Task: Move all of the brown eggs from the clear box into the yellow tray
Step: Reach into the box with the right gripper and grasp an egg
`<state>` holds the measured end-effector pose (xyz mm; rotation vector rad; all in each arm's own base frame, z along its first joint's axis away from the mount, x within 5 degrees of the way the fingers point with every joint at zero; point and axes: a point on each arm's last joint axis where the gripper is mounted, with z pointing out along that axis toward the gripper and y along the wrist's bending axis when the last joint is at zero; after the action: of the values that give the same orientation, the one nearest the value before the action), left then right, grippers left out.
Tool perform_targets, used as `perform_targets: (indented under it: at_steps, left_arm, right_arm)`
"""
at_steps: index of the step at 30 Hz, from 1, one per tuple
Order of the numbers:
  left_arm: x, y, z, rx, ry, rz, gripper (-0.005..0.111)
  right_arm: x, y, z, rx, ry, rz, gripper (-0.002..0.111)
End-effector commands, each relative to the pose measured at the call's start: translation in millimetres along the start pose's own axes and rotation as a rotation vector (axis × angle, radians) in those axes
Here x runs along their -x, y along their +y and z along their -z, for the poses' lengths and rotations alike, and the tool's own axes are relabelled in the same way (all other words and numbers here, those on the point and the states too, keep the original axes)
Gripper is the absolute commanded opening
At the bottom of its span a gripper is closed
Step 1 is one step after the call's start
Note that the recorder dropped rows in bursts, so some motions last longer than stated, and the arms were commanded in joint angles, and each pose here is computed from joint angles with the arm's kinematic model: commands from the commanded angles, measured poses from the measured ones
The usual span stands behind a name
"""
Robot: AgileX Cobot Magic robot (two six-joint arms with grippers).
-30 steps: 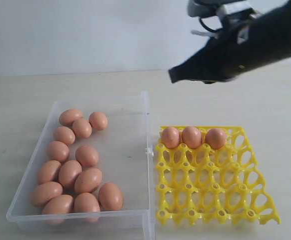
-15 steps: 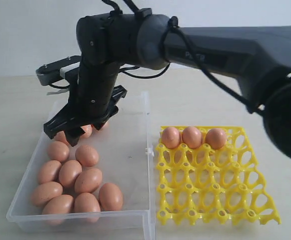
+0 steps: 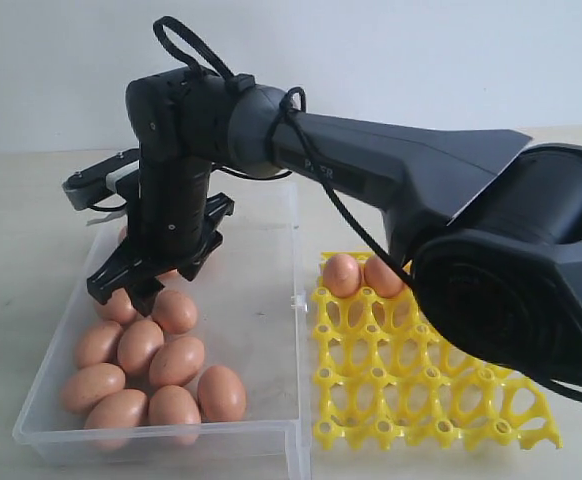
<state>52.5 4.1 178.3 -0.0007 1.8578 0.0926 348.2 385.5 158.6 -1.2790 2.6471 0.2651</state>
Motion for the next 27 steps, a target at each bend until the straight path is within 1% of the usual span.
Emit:
perform_targets:
  at_steps: [1,5,7,8,9,12,13,16,20,22,24,25,27]
  left_arm:
    - [1.7,0.3,0.2,0.003,-0.005,-0.005,0.000]
    - [1.7,0.3,0.2,0.003,-0.005,-0.005,0.000]
    - [1.7,0.3,0.2,0.003,-0.005,-0.005,0.000]
    - [1.7,0.3,0.2,0.003,-0.005,-0.005,0.000]
    - [1.7,0.3,0.2,0.003,-0.005,-0.005,0.000]
    - [1.7,0.3,0.2,0.003,-0.005,-0.003,0.000]
    - [1.7,0.3,0.2,0.003,-0.005,-0.003,0.000]
    - [1.7,0.3,0.2,0.003,-0.005,-0.003,0.000]
    - [1.7,0.3,0.2,0.003,-0.005,-0.003,0.000]
    - [1.7,0.3,0.2,0.003,-0.005,-0.003,0.000]
    - [1.7,0.3,0.2,0.003,-0.005,-0.003,0.000]
    - [1.7,0.3,0.2,0.003,-0.005,-0.003,0.000]
    - [1.7,0.3,0.2,0.003,-0.005,-0.003,0.000]
  right_arm:
    - [0.3,-1.0,-12.5,0.001,0.004,0.008,0.062]
    - [-2.2,-2.0,-24.7,0.002,0.025,0.006,0.062]
    - [-2.3,-1.9,-25.4,0.005,0.026,0.005,0.057]
    - [-1.9,-1.9,-25.4,0.004,0.022,0.005,0.050]
    - [-1.5,-1.9,-24.4,0.004,0.017,0.005,0.041]
    - [1.7,-2.4,-13.3,-0.003,-0.012,0.029,0.005]
    - [2.5,-3.4,-8.9,-0.005,-0.021,0.035,0.000]
    - [7.8,-9.4,16.0,-0.019,-0.087,0.020,0.000]
    - [6.8,-24.6,61.4,-0.088,-0.252,-0.057,0.000]
    - [-3.3,-31.4,80.3,-0.118,-0.338,-0.096,0.000]
    - [-22.6,-38.0,98.3,-0.145,-0.459,-0.143,0.000]
    - [-32.7,-41.1,103.4,-0.146,-0.515,-0.177,0.000]
    - [-63.2,-49.7,114.1,-0.162,-0.661,-0.225,0.000]
